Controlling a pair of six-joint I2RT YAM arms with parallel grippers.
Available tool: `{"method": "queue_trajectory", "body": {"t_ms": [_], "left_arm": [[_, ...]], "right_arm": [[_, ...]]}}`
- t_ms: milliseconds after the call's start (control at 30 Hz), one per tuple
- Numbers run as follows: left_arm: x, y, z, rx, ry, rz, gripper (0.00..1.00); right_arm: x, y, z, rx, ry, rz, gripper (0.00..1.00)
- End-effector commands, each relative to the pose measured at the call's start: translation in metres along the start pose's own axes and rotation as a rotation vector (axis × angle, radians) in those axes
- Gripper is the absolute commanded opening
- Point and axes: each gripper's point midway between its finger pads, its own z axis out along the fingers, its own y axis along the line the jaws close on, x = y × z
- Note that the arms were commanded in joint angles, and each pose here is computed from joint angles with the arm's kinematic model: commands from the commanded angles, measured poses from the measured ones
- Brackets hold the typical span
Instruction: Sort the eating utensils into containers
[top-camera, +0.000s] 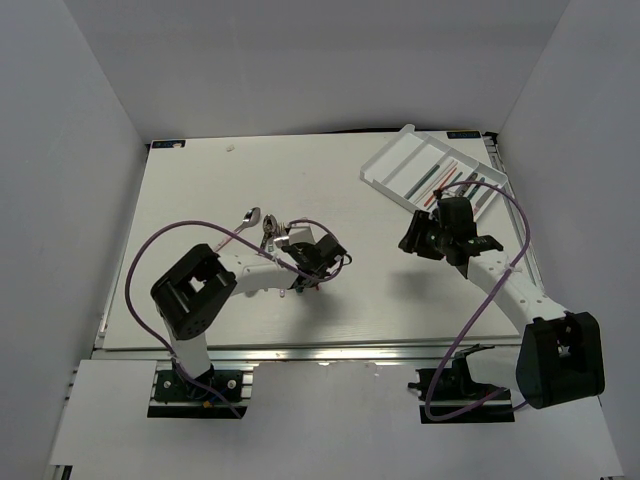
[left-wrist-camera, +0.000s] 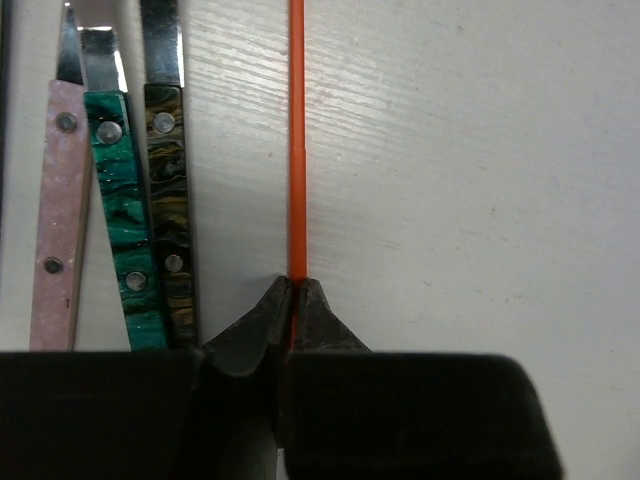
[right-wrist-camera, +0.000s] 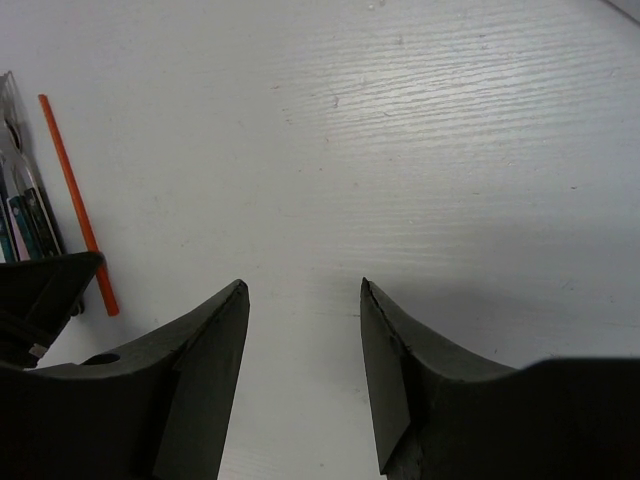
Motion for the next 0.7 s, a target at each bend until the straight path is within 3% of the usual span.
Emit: {"method": "queue_trajectory", "body": {"t_ms": [0, 33, 200, 333, 433, 667], "left_arm": [[0.041, 0.010, 0.003, 0.004, 0.127, 0.060, 0.09], [0.044, 0.008, 0.003, 0.013, 0.136, 0.066, 0.00], [0.057, -0.005, -0.005, 0.095, 0.175, 0.102, 0.00], [0.051, -0.027, -0.023, 0.186, 0.153, 0.155, 0.00], [0.041, -0.032, -0.033, 0.179, 0.109, 0.186, 0.00], [0.033, -0.038, -0.048, 0.205, 0.076, 0.217, 0.00]], "right_arm": [[-0.012, 0.018, -0.004, -0.080, -0.033, -0.017, 0.54], [-0.011, 0.018, -0.003, -0.087, -0.029, -0.017, 0.54], [-0.011, 0.030, -0.004, -0.161, -0.026, -0.017, 0.57], [-0.002, 0.047, 0.000, -0.282, 0.013, -0.009, 0.67], [-0.001, 0.042, 0.006, -0.257, 0.028, 0.012, 0.72], [0.005, 0.036, 0.017, -0.222, 0.059, 0.051, 0.72]]}}
